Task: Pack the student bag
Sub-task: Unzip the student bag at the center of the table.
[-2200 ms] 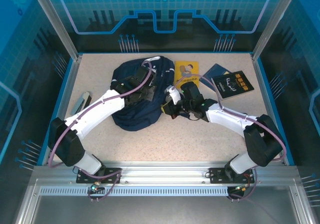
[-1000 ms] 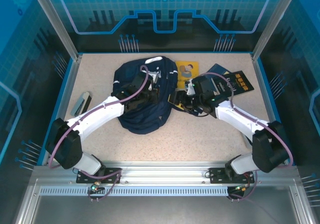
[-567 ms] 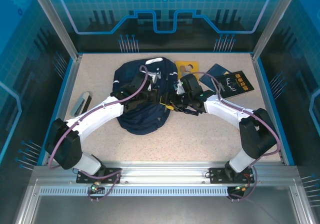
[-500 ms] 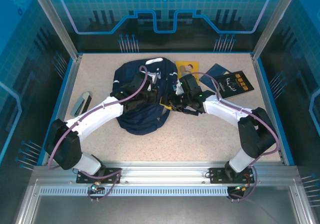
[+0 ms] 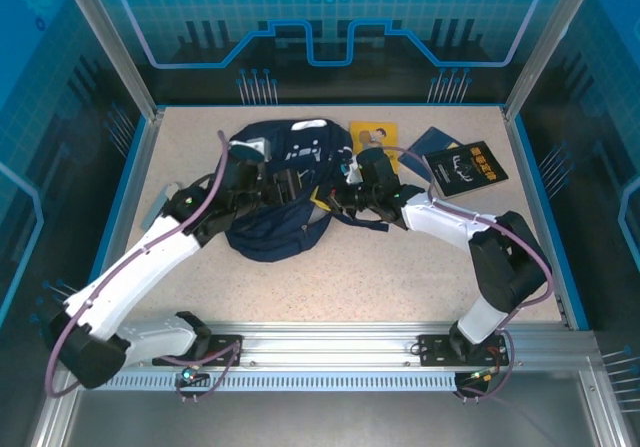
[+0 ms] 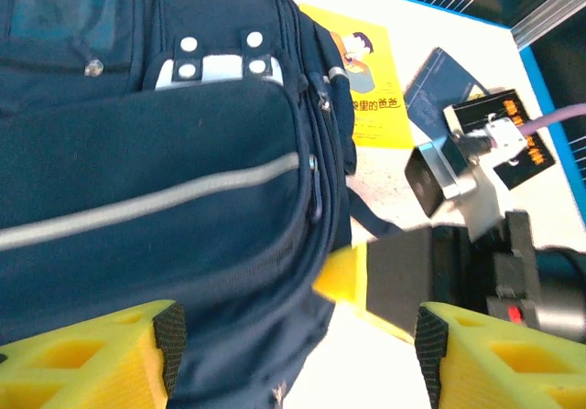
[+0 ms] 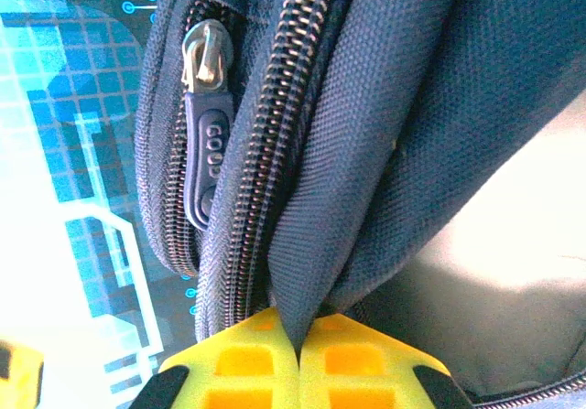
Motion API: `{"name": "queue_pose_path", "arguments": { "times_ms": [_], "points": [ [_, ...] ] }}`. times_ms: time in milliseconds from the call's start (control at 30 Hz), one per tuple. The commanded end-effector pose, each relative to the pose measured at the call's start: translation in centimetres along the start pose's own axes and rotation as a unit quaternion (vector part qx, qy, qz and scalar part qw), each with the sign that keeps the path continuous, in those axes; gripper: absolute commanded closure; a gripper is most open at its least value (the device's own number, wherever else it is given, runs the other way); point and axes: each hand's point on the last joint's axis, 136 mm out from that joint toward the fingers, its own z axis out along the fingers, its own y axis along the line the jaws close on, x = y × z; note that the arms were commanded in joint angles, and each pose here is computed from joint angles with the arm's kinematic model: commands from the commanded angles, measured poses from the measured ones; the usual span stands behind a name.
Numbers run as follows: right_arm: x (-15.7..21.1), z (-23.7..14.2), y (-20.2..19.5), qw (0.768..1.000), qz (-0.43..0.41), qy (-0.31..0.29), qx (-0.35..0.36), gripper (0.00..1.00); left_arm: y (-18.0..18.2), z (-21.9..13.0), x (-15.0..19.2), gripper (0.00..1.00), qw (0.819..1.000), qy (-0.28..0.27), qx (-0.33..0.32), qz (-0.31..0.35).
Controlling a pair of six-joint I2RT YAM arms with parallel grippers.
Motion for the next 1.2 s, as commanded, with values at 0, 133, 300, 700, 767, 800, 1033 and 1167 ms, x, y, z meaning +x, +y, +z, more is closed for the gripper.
{"name": "queue_pose_path", "arguments": {
  "times_ms": [0, 133, 300, 700, 767, 800, 1033, 1167],
  "points": [
    [-0.6, 0.5, 5.0, 0.997, -0.014, -0.003, -0.069, 1.00, 1.8, -0.5, 4.7, 0.32, 0.997, 0.062, -0.021, -0.048],
    [-0.5, 0.7, 6.1, 0.997, -0.017, 0.001, -0.078, 1.00, 1.0, 0.0, 7.9, 0.39, 0.994, 0.084, 0.005, -0.067],
    [0.0, 0.6, 7.3, 0.996, -0.030, 0.009, -0.087, 1.00, 1.1, 1.5, 10.6, 0.51, 0.993, 0.095, -0.006, -0.065],
    [1.6, 0.3, 7.5, 0.995, -0.032, 0.030, -0.090, 1.00, 2.0, 5.6, 11.4, 0.62, 0.993, 0.082, -0.042, -0.067],
    [1.7, 0.3, 7.6, 0.995, -0.031, 0.034, -0.090, 1.00, 2.5, 5.9, 11.3, 0.65, 0.993, 0.079, -0.062, -0.070],
    [1.8, 0.3, 7.7, 0.995, -0.032, 0.035, -0.091, 1.00, 2.8, 6.0, 11.3, 0.66, 0.992, 0.077, -0.071, -0.069],
    [2.2, 0.7, 7.6, 0.994, -0.031, 0.043, -0.091, 1.00, 4.4, 6.2, 11.4, 0.66, 0.989, 0.064, -0.110, -0.079],
    [2.4, 0.7, 7.6, 0.994, -0.031, 0.048, -0.093, 1.00, 3.6, 6.7, 11.4, 0.70, 0.991, 0.067, -0.093, -0.075]
  ]
}}
